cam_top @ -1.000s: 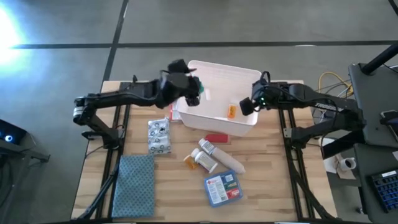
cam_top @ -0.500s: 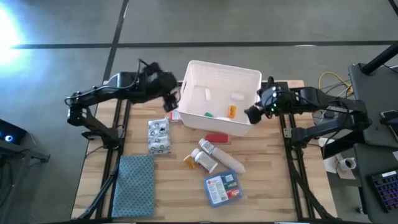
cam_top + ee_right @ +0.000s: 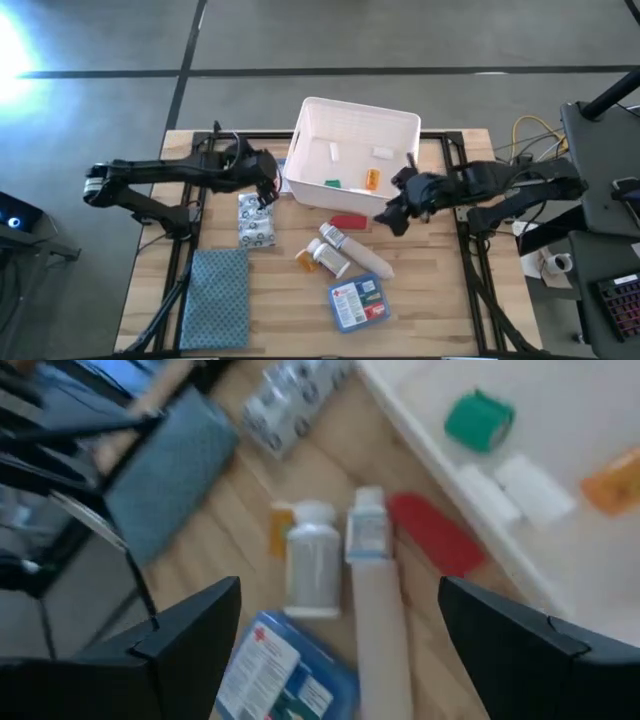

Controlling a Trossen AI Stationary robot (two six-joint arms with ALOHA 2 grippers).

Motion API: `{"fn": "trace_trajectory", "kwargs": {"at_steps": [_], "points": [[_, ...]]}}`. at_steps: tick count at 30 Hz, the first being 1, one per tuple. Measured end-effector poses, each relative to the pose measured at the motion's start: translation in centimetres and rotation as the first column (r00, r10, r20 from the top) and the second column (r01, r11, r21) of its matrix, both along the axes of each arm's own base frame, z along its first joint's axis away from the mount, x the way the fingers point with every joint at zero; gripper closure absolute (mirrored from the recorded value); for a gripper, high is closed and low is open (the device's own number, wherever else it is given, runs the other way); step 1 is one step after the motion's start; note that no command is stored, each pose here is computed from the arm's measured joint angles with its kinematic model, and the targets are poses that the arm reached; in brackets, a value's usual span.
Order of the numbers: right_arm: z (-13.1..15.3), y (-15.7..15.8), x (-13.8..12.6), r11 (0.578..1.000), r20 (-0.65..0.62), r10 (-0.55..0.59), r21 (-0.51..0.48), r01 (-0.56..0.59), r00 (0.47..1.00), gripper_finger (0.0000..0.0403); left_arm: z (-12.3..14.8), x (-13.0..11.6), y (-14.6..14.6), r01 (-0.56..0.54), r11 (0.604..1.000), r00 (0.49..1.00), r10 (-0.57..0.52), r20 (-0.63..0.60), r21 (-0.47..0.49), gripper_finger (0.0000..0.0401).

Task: Pick & place medical supplies in basket/bin
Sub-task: Put the white bandage into the bin

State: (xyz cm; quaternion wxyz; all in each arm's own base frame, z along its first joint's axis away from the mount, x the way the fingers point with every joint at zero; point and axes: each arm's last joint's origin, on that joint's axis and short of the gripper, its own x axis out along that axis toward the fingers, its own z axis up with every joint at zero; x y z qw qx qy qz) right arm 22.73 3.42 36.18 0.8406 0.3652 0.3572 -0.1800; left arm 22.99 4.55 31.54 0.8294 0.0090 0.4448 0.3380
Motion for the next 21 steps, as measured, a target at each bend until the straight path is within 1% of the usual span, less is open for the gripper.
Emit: {"fn": "trace_trajectory", "kwargs": {"at_steps": [3,6,9,11,13,15,17,18,19,21], "points": [[-1.7,0.8,1.3,1.000,-0.094,0.003,-0.006,-0.003,0.996,0.0074,-2.3,0.2,0.0,0.005,1.000,0.999,-0.005,0.038,-0.003,0.0130],[-3.3,1.3,2.5,0.998,-0.181,-0.021,-0.067,0.009,0.983,0.0074,-3.2,0.5,0.0,0.014,1.000,0.992,-0.015,0.125,0.010,0.0130],[-4.9,1.2,3.2,0.990,-0.272,-0.080,-0.135,0.045,0.959,0.0074,-4.2,1.1,0.1,0.060,0.997,0.985,-0.067,0.160,0.047,0.0130],[-5.9,1.0,3.2,0.977,-0.341,-0.168,-0.186,0.109,0.925,0.0074,-4.4,1.7,0.1,0.107,0.992,0.976,-0.116,0.185,0.060,0.0130],[-6.7,0.7,2.9,0.956,-0.413,-0.269,-0.227,0.188,0.870,0.0074,-4.5,2.5,0.0,0.176,0.984,0.958,-0.180,0.222,0.041,0.0130],[-7.2,0.4,2.5,0.935,-0.465,-0.343,-0.255,0.247,0.816,0.0074,-4.9,3.1,-0.1,0.215,0.976,0.956,-0.217,0.199,0.030,0.0130],[-7.4,0.3,2.1,0.916,-0.491,-0.394,-0.278,0.288,0.777,0.0074,-5.0,3.5,-0.1,0.224,0.974,0.957,-0.224,0.182,0.023,0.0130],[-7.4,0.4,2.0,0.914,-0.492,-0.399,-0.281,0.293,0.773,0.0074,-5.0,3.6,0.0,0.222,0.975,0.958,-0.222,0.181,0.024,0.0130],[-7.3,0.6,2.0,0.917,-0.485,-0.392,-0.274,0.290,0.782,0.0074,-5.0,3.7,0.0,0.217,0.976,0.959,-0.218,0.179,0.029,0.0130],[-6.9,1.0,1.9,0.936,-0.470,-0.345,-0.239,0.259,0.813,0.0074,-4.7,3.6,0.1,0.204,0.978,0.966,-0.207,0.158,0.035,0.0130]]}}
